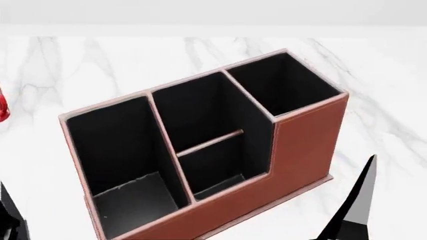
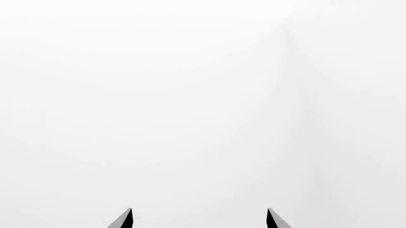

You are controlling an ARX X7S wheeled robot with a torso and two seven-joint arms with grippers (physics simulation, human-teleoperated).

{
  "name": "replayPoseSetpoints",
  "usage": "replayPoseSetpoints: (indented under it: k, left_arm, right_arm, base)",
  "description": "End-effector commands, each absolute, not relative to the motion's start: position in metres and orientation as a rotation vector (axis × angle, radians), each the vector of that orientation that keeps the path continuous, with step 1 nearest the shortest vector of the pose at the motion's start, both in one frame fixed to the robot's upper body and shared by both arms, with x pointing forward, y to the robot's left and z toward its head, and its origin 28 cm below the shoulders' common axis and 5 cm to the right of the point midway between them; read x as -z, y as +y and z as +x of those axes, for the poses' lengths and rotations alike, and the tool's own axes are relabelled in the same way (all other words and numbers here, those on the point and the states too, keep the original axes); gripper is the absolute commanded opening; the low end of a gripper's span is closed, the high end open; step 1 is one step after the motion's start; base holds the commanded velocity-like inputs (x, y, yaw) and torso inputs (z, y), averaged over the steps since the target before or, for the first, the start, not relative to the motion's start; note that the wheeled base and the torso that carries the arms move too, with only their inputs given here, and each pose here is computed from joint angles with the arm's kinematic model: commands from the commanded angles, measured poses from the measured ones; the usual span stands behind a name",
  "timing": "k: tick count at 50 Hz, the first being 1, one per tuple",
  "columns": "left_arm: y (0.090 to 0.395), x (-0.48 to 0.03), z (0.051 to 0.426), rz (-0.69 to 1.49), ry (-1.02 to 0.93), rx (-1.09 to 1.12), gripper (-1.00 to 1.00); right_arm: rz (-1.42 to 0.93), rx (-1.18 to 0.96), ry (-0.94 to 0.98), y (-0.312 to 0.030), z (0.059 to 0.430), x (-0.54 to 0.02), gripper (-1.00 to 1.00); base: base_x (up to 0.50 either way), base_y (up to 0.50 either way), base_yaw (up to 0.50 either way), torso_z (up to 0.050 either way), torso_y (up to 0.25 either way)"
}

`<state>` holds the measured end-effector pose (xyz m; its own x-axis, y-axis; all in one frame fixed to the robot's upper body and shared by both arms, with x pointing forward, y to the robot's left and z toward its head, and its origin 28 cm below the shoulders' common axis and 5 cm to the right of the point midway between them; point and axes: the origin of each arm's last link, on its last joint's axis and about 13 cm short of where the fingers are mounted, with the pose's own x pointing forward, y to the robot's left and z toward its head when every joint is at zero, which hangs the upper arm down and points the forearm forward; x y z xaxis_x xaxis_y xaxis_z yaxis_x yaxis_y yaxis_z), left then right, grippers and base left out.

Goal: Pick up the book and place it in the left compartment of the caddy.

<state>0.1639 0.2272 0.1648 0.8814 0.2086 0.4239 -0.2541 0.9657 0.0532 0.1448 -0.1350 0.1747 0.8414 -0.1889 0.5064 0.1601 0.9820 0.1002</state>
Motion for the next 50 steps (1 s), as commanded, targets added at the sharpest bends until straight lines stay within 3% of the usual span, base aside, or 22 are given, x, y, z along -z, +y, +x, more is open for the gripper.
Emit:
replayPoseSetpoints:
  k: [1, 29, 44, 50]
  left_arm:
    - [0.2281, -0.1662, 0.1648, 0.083, -0.425, -0.206, 1.00]
    - [0.2286, -0.1615, 0.1651, 0.082, -0.424, -0.205, 1.00]
    - [0.2283, -0.1658, 0.1650, 0.083, -0.424, -0.205, 1.00]
    - [0.2284, -0.1659, 0.1651, 0.083, -0.424, -0.205, 1.00]
  right_arm:
    - [0.039, 0.204, -0.547, -0.1385, 0.1456, -0.1737, 1.00]
    - [0.010, 0.238, -0.512, -0.1388, 0.1481, -0.1718, 1.00]
    - [-0.034, 0.279, -0.493, -0.1399, 0.1485, -0.1700, 1.00]
    - [-0.069, 0.267, -0.488, -0.1384, 0.1487, -0.1702, 1.00]
  base:
    - [0.00, -0.50, 0.00, 0.000, 0.000]
    - [0.00, -0.50, 0.00, 0.000, 0.000]
    - [0.00, -0.01, 0.00, 0.000, 0.000]
    - [0.00, 0.00, 0.48, 0.000, 0.000]
